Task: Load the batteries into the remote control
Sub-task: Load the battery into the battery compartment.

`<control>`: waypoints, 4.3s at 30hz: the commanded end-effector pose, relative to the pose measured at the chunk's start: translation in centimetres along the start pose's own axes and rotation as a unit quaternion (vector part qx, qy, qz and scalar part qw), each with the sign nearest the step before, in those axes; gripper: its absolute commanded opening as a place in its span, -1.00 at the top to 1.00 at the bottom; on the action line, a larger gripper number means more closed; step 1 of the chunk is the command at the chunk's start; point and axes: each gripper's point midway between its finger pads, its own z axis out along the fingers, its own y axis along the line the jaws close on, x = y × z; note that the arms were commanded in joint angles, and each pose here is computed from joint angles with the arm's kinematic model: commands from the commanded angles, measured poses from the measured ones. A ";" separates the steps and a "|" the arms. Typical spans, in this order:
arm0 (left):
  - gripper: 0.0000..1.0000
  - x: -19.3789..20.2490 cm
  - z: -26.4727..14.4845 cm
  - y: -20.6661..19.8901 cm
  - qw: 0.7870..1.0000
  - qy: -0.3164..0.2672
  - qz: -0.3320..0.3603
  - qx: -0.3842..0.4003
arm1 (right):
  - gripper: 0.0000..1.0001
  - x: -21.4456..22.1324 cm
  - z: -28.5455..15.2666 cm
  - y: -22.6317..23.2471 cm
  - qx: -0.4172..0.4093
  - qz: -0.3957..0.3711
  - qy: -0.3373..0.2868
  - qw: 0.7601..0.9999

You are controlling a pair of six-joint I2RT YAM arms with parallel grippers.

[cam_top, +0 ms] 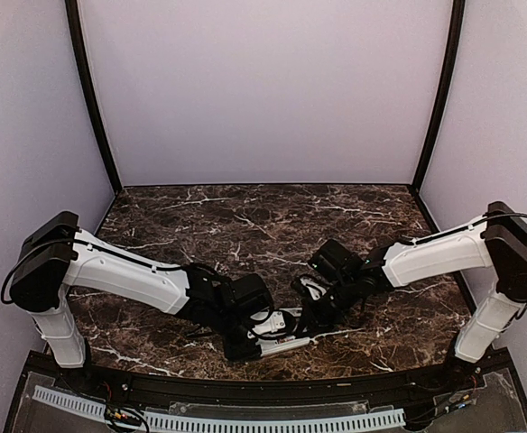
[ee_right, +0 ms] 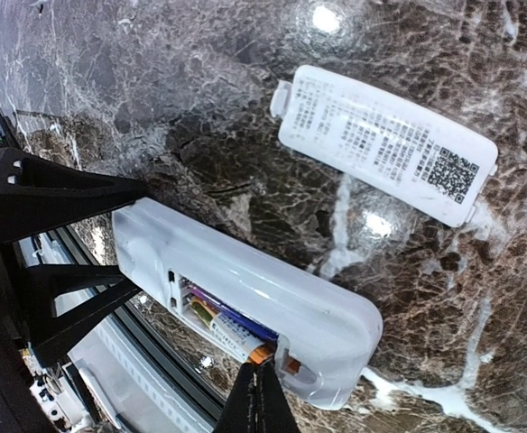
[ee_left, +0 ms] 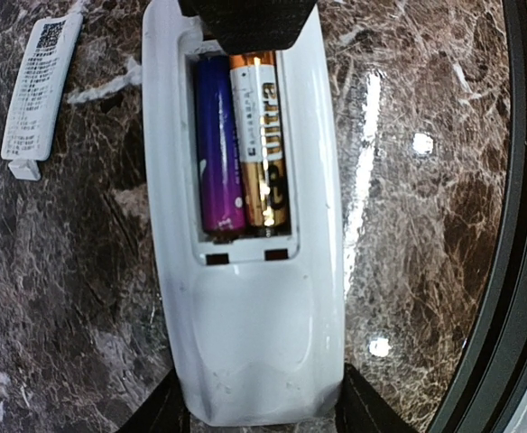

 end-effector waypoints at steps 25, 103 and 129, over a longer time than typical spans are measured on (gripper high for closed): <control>0.16 2.2 0.9 0.0 0.999 0.036 -0.004 0.002 | 1.00 3.2 5.5 -1.9 0.129 -0.016 0.061 0.990; 0.03 0.1 -4.9 0.3 0.995 -0.096 0.021 -0.012 | 1.00 2.1 5.2 -1.3 0.178 -0.047 0.054 0.981; -0.04 -0.3 -11.4 3.8 0.977 -0.189 -0.022 -0.100 | 1.00 -1.1 0.8 -0.3 0.155 -0.054 0.017 0.986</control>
